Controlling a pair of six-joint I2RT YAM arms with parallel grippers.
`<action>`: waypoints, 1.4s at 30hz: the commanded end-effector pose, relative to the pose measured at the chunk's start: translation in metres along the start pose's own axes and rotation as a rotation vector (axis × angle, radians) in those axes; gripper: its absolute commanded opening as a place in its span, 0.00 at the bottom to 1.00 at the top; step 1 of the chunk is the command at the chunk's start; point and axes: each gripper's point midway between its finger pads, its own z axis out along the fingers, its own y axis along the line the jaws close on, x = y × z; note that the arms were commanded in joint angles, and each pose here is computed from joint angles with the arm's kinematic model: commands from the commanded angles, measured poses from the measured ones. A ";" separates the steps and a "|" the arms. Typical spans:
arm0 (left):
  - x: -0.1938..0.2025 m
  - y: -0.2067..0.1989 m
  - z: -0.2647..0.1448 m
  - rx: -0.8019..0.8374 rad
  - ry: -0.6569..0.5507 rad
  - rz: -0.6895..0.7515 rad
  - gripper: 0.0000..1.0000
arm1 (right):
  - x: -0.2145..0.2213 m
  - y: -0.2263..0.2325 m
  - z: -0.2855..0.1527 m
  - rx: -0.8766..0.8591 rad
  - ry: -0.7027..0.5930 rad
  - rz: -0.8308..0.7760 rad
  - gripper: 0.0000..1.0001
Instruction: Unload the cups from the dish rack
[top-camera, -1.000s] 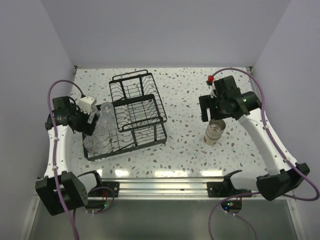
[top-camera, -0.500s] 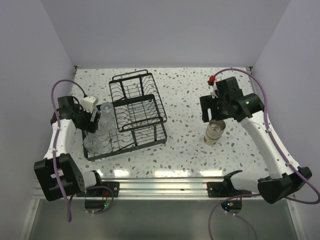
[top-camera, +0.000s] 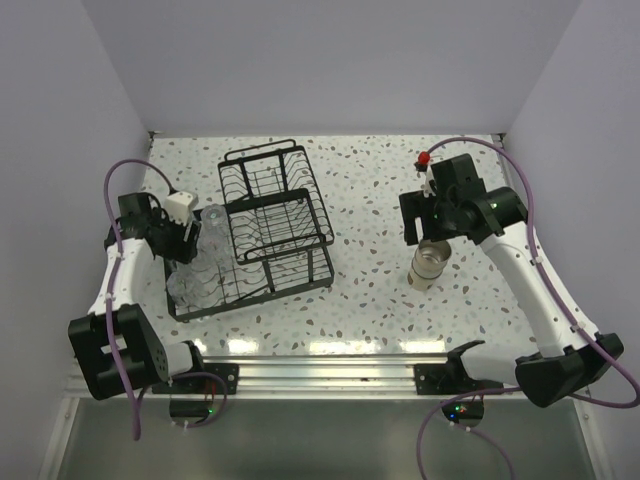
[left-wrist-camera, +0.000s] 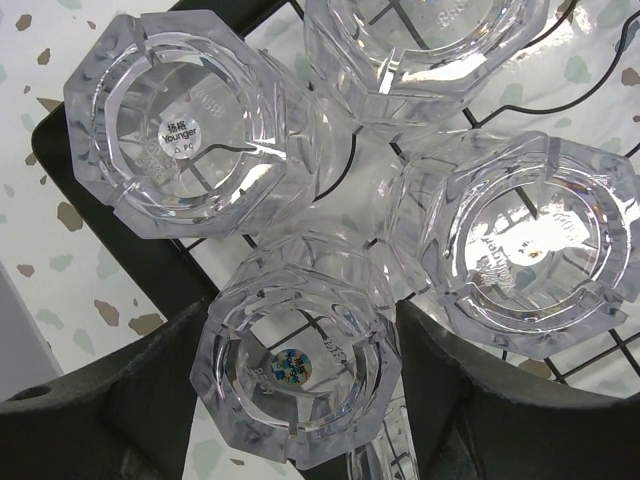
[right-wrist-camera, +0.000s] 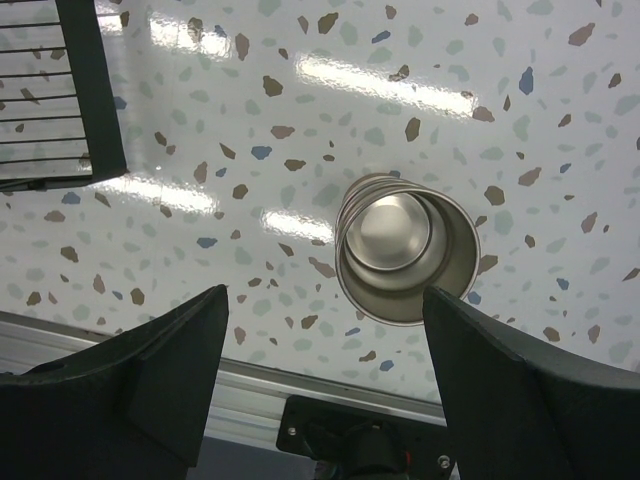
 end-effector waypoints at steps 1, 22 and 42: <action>0.000 -0.005 -0.005 0.015 0.003 0.013 0.47 | -0.006 0.001 -0.006 -0.014 -0.038 -0.016 0.82; -0.129 -0.012 -0.160 -0.075 -0.408 0.057 0.00 | -0.080 0.036 -0.059 -0.211 -0.311 0.053 0.82; -0.256 -0.138 -0.328 0.665 -0.981 0.132 0.00 | -0.181 0.306 -0.200 -1.442 -0.734 0.093 0.68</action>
